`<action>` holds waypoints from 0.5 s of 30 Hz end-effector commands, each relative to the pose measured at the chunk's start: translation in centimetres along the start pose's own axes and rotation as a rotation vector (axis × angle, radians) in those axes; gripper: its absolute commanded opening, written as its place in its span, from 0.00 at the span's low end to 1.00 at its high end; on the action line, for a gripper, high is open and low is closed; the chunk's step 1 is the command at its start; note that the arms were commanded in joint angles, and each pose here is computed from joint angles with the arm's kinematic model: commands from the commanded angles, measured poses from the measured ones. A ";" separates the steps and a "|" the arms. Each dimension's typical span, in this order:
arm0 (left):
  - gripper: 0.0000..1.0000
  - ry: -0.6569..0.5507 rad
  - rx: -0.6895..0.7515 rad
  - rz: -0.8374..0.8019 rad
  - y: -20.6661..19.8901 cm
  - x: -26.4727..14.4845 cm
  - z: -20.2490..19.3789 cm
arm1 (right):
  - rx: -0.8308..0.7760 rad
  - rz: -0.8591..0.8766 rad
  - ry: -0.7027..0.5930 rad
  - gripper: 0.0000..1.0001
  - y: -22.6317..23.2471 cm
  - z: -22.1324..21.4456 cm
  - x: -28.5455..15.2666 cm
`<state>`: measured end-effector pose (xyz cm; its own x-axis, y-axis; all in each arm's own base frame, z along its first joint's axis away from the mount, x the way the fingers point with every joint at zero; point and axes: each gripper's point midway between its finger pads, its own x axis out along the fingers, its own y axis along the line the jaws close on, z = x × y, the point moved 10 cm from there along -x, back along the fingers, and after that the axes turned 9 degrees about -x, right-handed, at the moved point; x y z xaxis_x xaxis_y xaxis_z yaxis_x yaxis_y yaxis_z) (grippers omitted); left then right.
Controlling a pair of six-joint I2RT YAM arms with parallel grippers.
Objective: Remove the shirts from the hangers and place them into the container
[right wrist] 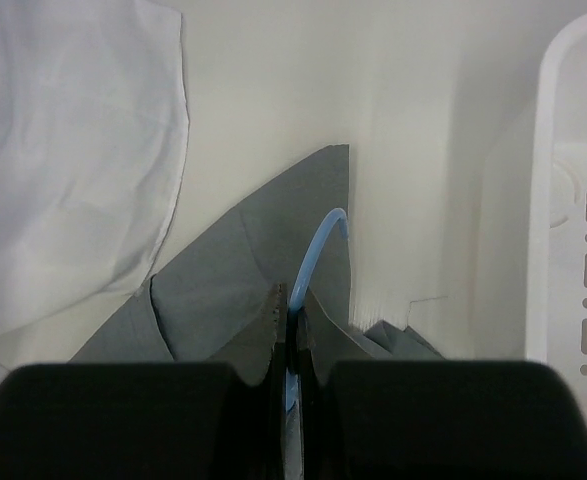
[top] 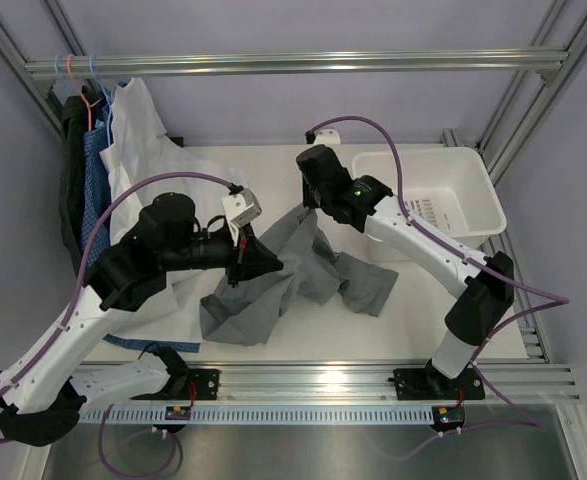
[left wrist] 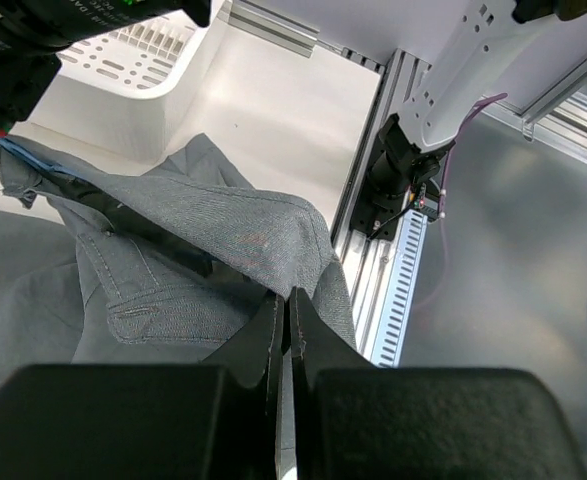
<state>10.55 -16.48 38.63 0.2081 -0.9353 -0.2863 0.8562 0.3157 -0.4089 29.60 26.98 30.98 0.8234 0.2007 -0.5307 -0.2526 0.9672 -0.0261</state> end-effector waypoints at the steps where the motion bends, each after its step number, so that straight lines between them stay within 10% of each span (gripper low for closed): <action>1: 0.02 -0.076 0.033 -0.167 -2.7 -1.4 1.8 | 0.018 -0.128 -0.045 0.00 -0.9 1.1 1.2; 15: 0.05 0.297 -0.173 0.012 1.9 0.1 -9.6 | 0.120 0.027 -0.268 0.00 -2.0 4.4 -4.2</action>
<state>9.56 -15.77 31.35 0.1108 -0.8852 -0.4519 0.7947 0.3519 -0.4945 29.33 26.88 31.51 0.8343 0.2096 -0.5099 -0.2533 0.9673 -0.0168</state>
